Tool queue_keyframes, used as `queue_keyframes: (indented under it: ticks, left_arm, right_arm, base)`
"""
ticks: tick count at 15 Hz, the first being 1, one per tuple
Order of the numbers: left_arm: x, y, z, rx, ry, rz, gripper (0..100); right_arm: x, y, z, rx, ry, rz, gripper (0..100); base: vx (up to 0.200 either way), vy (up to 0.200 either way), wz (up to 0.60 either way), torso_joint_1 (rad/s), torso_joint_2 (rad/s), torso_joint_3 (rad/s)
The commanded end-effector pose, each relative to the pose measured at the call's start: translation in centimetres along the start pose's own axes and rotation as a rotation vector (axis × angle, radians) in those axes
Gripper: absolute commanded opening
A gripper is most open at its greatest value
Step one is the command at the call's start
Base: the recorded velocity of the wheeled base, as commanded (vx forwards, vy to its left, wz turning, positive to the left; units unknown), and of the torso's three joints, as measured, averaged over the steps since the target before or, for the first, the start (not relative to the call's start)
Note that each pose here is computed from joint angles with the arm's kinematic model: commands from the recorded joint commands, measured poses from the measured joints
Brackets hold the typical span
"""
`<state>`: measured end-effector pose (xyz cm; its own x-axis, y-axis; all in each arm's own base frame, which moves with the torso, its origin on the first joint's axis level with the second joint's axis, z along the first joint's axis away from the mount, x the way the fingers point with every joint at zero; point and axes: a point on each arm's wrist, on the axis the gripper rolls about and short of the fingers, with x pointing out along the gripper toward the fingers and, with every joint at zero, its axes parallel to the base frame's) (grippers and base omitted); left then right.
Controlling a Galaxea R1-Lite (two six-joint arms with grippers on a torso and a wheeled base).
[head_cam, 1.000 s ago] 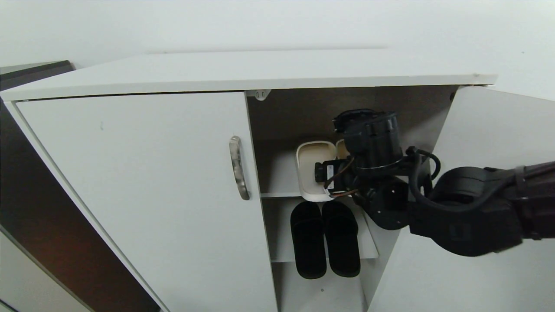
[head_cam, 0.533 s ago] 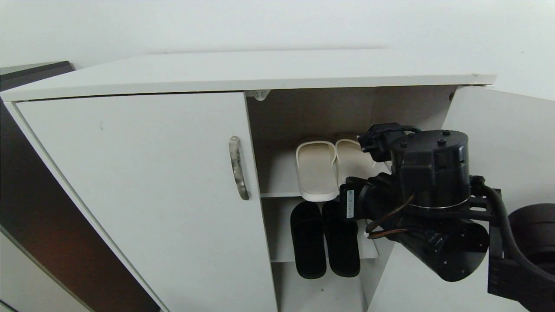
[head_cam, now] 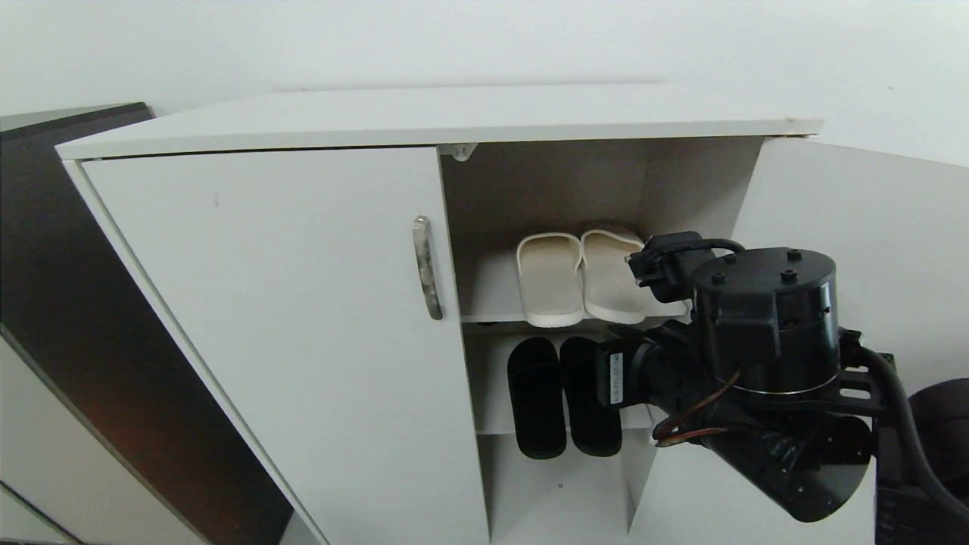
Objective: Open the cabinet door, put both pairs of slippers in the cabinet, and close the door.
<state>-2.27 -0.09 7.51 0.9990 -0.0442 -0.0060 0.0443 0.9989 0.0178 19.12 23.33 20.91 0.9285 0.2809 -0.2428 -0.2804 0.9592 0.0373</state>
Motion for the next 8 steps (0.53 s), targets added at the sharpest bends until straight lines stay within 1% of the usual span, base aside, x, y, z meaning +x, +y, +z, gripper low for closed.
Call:
queue_keyframes:
  ticks: [1, 4, 6, 8]
  left_arm:
    - [0.0, 0.0, 0.0, 0.000, 0.000, 0.000, 0]
    - [0.0, 0.0, 0.0, 0.000, 0.000, 0.000, 0]
    - [0.0, 0.0, 0.0, 0.000, 0.000, 0.000, 0]
    - [0.0, 0.0, 0.0, 0.000, 0.000, 0.000, 0]
  right_arm:
    - [0.0, 0.0, -0.2, -0.002, 0.003, -0.002, 0]
    - [0.0, -0.1, -0.9, -0.006, 0.018, 0.041, 0]
    - [0.2, -0.2, -1.0, -0.003, 0.005, 0.045, 0]
    - [0.6, -0.1, -1.7, -0.023, 0.023, 0.038, 0]
  base:
    - [-0.200, 0.000, 0.00, 0.002, 0.00, 0.002]
    - [-0.200, 0.000, 0.00, 0.007, 0.00, 0.002]
    - [-0.200, 0.000, 0.00, 0.000, 0.00, 0.012]
    - [-0.200, 0.000, 0.00, 0.002, 0.00, 0.005]
